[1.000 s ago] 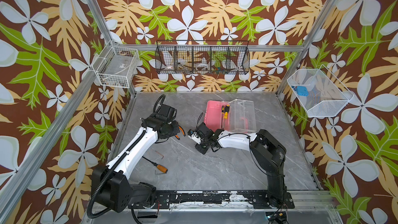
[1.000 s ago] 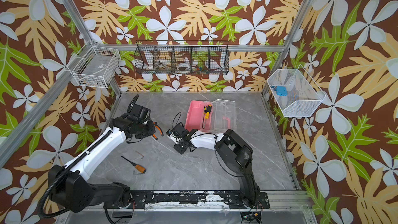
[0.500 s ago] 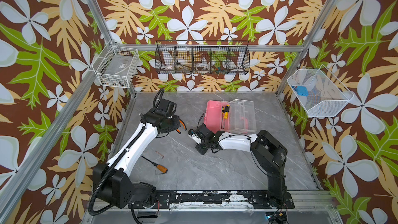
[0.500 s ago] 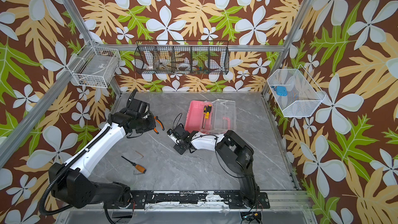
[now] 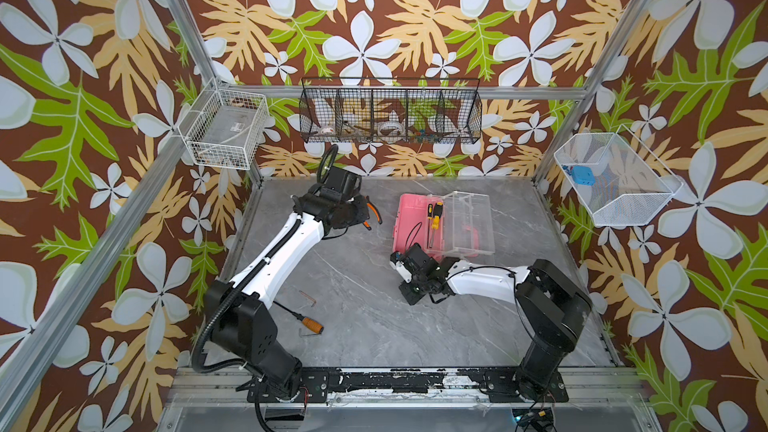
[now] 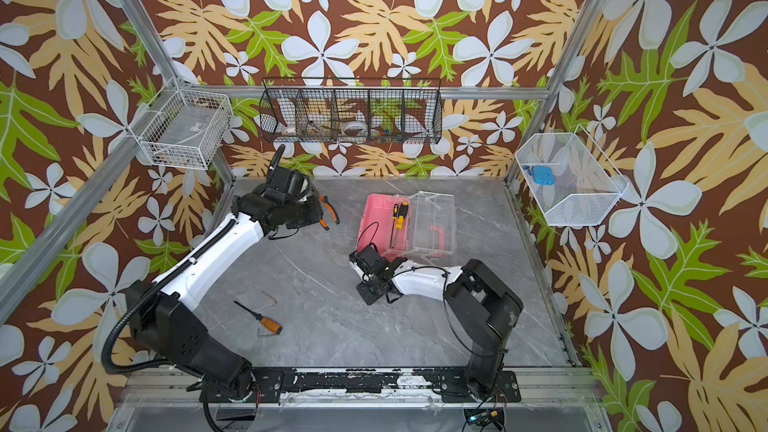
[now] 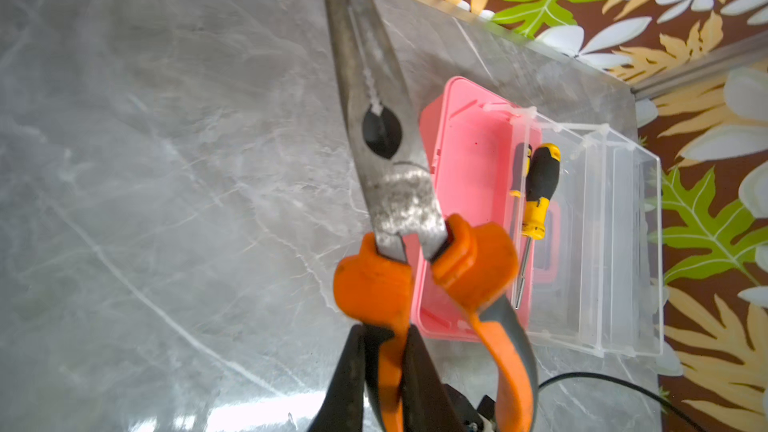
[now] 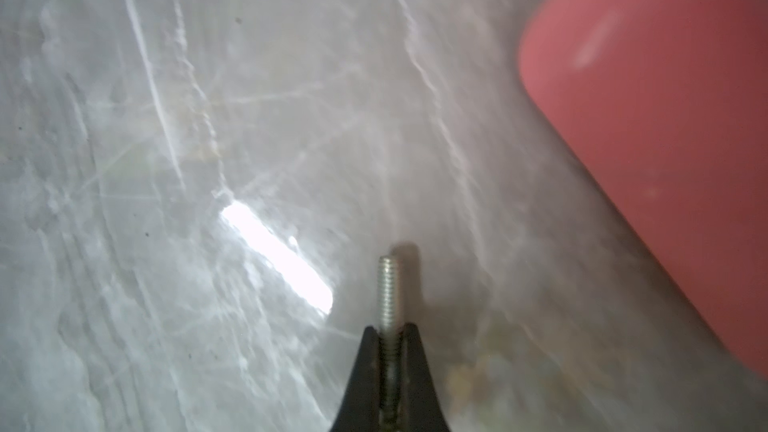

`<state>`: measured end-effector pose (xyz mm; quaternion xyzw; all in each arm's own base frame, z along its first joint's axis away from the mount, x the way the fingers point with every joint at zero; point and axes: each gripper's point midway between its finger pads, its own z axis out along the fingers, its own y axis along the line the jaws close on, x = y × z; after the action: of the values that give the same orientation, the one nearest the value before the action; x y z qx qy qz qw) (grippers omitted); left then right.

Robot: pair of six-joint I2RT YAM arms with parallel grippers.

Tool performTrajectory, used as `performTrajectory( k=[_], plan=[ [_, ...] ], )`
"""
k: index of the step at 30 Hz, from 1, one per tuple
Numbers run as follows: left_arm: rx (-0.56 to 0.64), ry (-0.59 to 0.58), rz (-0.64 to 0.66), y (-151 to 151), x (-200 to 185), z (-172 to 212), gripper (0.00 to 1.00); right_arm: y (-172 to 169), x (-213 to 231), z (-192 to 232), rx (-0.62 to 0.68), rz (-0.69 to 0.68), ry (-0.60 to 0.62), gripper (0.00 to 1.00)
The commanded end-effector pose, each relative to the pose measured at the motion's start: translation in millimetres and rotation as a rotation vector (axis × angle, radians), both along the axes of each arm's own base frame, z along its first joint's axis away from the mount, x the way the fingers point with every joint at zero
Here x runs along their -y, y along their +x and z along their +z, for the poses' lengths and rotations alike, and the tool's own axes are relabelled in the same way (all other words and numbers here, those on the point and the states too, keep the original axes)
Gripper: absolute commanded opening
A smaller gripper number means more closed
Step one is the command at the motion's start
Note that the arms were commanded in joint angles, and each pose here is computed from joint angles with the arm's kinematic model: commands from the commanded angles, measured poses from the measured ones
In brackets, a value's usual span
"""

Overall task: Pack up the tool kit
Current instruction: 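Release the pliers into the pink box while the right gripper lifts the bolt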

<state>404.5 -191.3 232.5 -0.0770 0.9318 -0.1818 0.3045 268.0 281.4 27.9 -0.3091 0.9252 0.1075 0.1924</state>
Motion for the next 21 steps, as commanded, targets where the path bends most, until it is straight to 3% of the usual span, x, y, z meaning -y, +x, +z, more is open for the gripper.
performTrajectory(
  k=[1,5,12,21],
  plan=[
    [0.026,0.065,-0.063,11.8,20.0,-4.6,0.00,-3.6,14.7,9.0,-0.055,-0.109,0.095,0.00],
    [0.034,0.139,-0.118,30.7,46.6,-13.1,0.00,-10.0,42.0,15.8,-0.100,-0.207,0.196,0.00],
    [0.068,0.365,-0.326,59.3,102.1,-34.2,0.00,-25.5,77.4,14.7,-0.139,-0.306,0.249,0.00],
    [-0.045,0.370,-0.450,55.9,123.5,-91.8,0.00,-8.6,104.9,45.7,-0.097,-0.408,0.360,0.00]
  ],
)
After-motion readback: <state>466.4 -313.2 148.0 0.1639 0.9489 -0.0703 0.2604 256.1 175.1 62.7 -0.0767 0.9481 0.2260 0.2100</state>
